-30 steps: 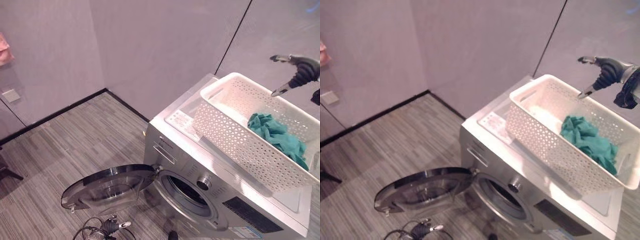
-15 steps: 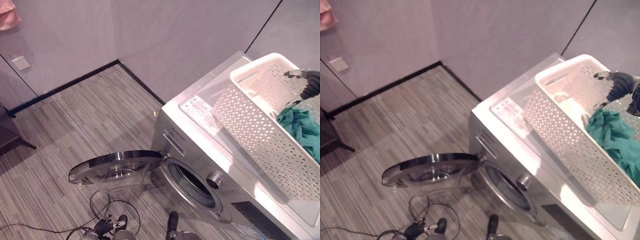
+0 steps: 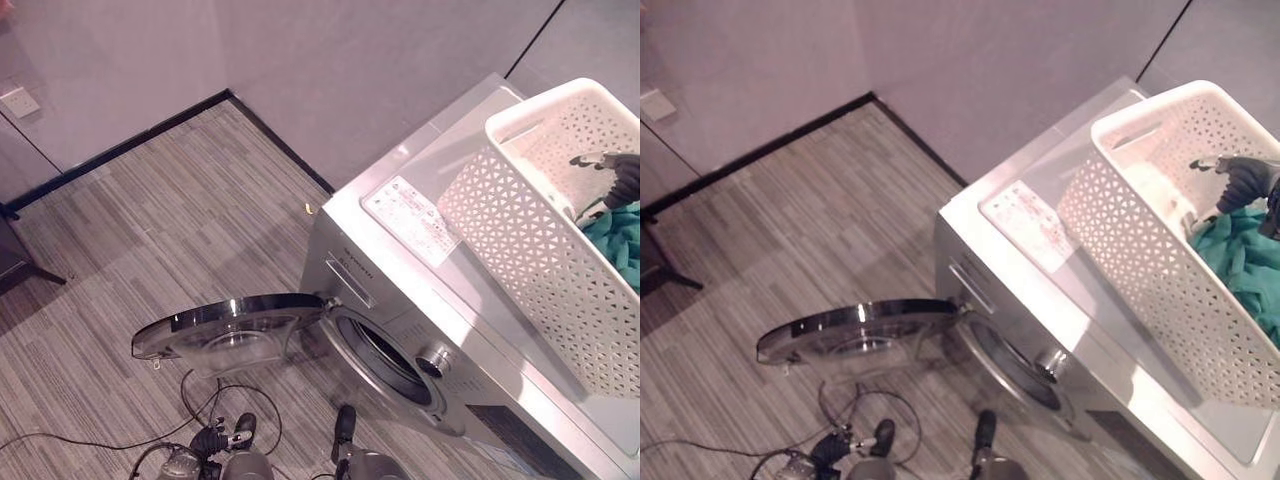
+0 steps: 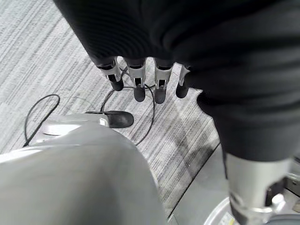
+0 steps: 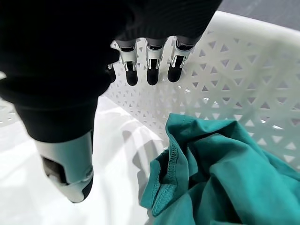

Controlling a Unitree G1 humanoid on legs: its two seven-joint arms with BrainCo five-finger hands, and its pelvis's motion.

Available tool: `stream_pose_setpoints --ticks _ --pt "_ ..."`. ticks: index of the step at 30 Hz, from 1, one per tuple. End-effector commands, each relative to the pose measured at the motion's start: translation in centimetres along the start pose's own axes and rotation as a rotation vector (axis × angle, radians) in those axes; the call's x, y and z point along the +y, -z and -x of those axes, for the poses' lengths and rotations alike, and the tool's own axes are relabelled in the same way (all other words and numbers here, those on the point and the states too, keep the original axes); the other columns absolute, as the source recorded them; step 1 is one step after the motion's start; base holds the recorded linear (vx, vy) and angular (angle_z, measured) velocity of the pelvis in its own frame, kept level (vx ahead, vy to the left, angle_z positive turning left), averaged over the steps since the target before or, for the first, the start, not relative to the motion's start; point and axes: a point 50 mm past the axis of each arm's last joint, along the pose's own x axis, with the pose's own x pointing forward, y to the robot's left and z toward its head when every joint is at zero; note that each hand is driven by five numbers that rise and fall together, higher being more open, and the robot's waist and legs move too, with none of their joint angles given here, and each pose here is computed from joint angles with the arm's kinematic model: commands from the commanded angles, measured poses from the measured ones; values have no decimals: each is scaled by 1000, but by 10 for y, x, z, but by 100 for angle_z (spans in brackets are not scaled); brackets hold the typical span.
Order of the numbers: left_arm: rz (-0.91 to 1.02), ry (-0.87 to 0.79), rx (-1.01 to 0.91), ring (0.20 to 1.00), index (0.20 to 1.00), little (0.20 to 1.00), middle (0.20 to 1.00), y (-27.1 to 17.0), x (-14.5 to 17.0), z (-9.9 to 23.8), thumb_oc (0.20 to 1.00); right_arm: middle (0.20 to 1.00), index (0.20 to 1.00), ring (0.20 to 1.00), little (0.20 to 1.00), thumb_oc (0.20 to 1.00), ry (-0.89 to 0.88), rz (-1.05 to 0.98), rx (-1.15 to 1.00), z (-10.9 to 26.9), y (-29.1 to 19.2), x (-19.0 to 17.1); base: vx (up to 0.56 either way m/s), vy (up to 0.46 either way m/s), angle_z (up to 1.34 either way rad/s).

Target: Grab the laundry basket,head to the washer,open it,put in the laundry and shut it.

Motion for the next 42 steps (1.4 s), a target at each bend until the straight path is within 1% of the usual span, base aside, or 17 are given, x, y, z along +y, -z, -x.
stream_pose_setpoints --ticks 1,4,9,13,18,22,26,27,29,30,34,35,36,37,38,39,42 --pt "-29 13 -10 1000 1000 1000 1000 -1 2 0 1000 1000 1000 1000 1000 1000 14 -10 148 22 38 -10 26 1 -4" --pt "-31 36 -10 1000 1000 1000 1000 0 -4 0 1000 1000 1000 1000 1000 1000 -30 15 168 25 44 -2 30 10 -4" --pt "-30 44 -10 1000 1000 1000 1000 2 -4 1 1000 1000 1000 1000 1000 1000 -96 43 203 29 54 11 0 0 0" --pt "-44 42 33 1000 1000 1000 1000 11 -3 2 1000 1000 1000 1000 1000 1000 -144 49 234 30 63 25 1 6 -3" --pt "-38 44 53 1000 1000 1000 1000 17 -3 3 1000 1000 1000 1000 1000 1000 -211 64 240 30 66 42 8 3 -12" --pt "-40 54 34 1000 1000 1000 1000 14 -5 3 1000 1000 1000 1000 1000 1000 -253 61 239 30 69 56 0 -6 -4" --pt "-40 54 -19 1000 1000 1000 1000 0 -6 1 1000 1000 1000 1000 1000 1000 -311 54 208 25 65 78 -48 -15 -8" --pt "-40 54 -19 1000 1000 1000 1000 0 -6 1 1000 1000 1000 1000 1000 1000 -312 54 209 25 65 78 -50 -11 -8" --pt "-44 56 -47 1000 1000 1000 1000 -7 -7 -1 1000 1000 1000 1000 1000 1000 -336 41 200 21 63 91 -64 -8 -3" --pt "-54 57 -71 1000 1000 1000 1000 -14 -8 -1 1000 1000 1000 1000 1000 1000 -370 38 202 16 62 103 -76 -5 0" --pt "-69 52 -84 1000 1000 1000 1000 -22 -7 -3 1000 1000 1000 1000 1000 1000 -468 53 218 11 61 133 -25 -4 0" --pt "-70 52 -84 1000 1000 1000 1000 -22 -7 -3 1000 1000 1000 1000 1000 1000 -468 53 218 11 61 133 -7 -7 4" --pt "-73 53 -84 1000 1000 1000 1000 -24 -8 -4 1000 1000 1000 1000 1000 1000 -499 42 218 9 60 146 -2 -3 4" --pt "-74 52 -84 1000 1000 1000 1000 -24 -8 -4 1000 1000 1000 1000 1000 1000 -499 41 218 9 60 147 1 -5 4" --pt "-80 56 -86 1000 1000 1000 1000 -26 -9 -5 1000 536 536 536 536 536 -520 27 207 9 58 155 6 -2 3" --pt "-83 59 -83 1000 1000 1000 1000 -26 -11 -5 1000 200 200 200 200 200 -528 21 204 9 57 158 6 -1 4" --pt "-89 70 -85 1000 1000 1000 1000 -26 -14 -5 1000 200 200 200 200 200 -522 0 181 8 54 160 4 0 5"
